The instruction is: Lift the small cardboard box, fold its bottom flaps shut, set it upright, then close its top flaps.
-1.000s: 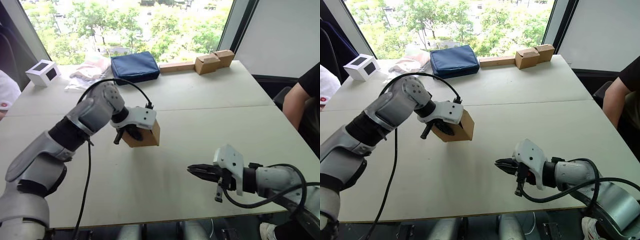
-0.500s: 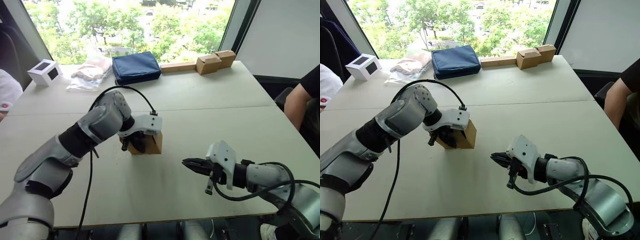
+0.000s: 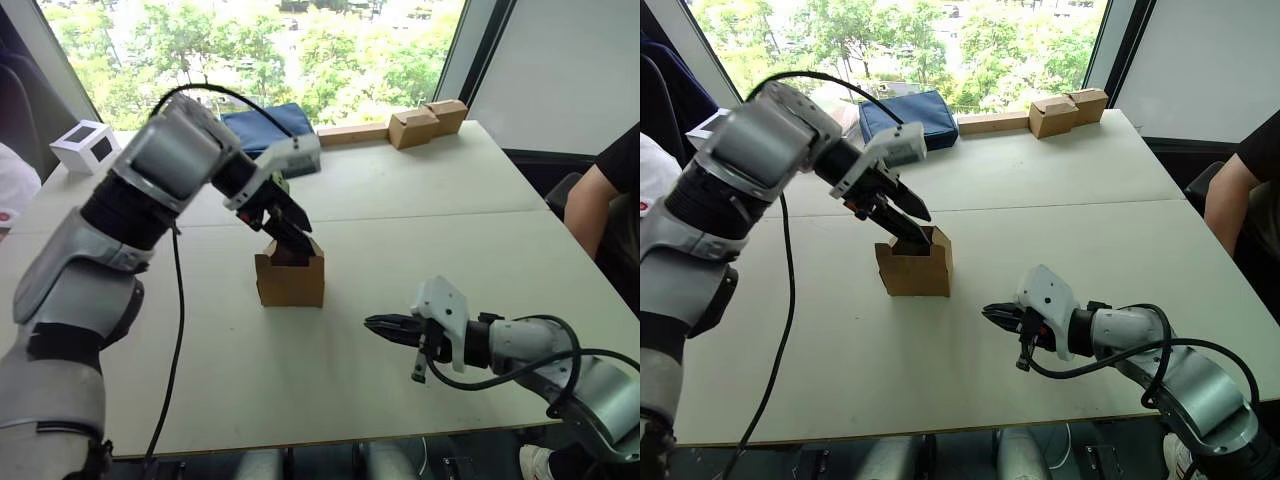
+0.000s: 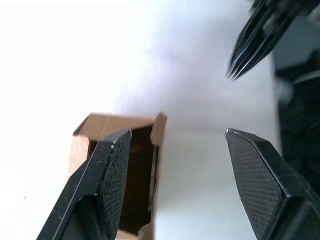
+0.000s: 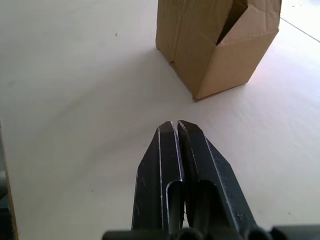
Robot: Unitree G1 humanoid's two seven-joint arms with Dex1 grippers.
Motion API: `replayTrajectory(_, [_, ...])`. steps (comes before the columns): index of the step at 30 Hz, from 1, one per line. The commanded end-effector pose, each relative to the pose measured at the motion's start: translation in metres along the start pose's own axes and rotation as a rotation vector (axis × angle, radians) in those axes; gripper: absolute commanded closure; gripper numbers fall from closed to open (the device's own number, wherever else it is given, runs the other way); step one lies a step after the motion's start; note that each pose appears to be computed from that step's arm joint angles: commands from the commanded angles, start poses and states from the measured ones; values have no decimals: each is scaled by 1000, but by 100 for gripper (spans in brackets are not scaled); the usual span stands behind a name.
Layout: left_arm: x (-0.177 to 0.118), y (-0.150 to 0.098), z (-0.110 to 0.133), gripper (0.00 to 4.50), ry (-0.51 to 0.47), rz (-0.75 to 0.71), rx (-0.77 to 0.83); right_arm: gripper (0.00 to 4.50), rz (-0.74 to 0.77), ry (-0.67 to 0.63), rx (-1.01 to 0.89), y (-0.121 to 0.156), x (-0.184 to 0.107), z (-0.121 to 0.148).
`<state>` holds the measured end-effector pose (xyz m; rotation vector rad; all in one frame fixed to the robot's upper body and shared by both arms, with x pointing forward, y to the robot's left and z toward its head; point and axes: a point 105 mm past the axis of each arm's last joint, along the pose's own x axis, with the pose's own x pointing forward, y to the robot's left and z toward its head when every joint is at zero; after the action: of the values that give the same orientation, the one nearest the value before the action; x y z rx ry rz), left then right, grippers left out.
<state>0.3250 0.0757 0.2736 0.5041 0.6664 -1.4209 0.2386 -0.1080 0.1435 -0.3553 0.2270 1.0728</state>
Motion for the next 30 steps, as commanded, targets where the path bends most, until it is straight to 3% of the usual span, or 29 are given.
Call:
replayTrajectory(1, [-35, 19, 6, 145, -215, 130, -93, 443, -29, -123, 23, -12, -1, 19])
replayTrajectory(3, [-47, 30, 4, 145, -357, 208, -106, 443, -65, -178, 62, -22, -1, 22])
replayTrajectory(4, [-56, 39, 1, 168, -462, 284, -87, 443, -103, -203, 77, -31, 1, 23])
replayTrajectory(6, [-66, 53, -19, 202, -554, 407, -143, 443, -165, -229, 101, -45, 4, 22])
replayTrajectory(10, [-70, 60, -60, 360, -635, 573, -198, 443, -199, -230, 122, -56, 10, 14])
replayTrajectory(13, [-74, 60, -85, 440, -721, 681, -264, 443, -228, -210, 129, -61, 19, 3])
replayTrajectory(15, [-68, 63, -110, 440, -704, 792, -296, 443, -249, -205, 151, -65, 26, -4])
replayTrajectory(18, [-33, 56, -154, 440, -564, 843, -308, 443, -293, -170, 169, -71, 37, -17])
replayTrajectory(21, [-4, 39, -176, 440, -586, 803, -366, 443, -322, -158, 177, -77, 47, -24])
replayTrajectory(25, [17, 34, -185, 440, -657, 779, -436, 443, -323, -169, 182, -81, 58, -32])
replayTrajectory(30, [29, 42, -191, 440, -702, 848, -454, 443, -293, -190, 179, -78, 75, -32])
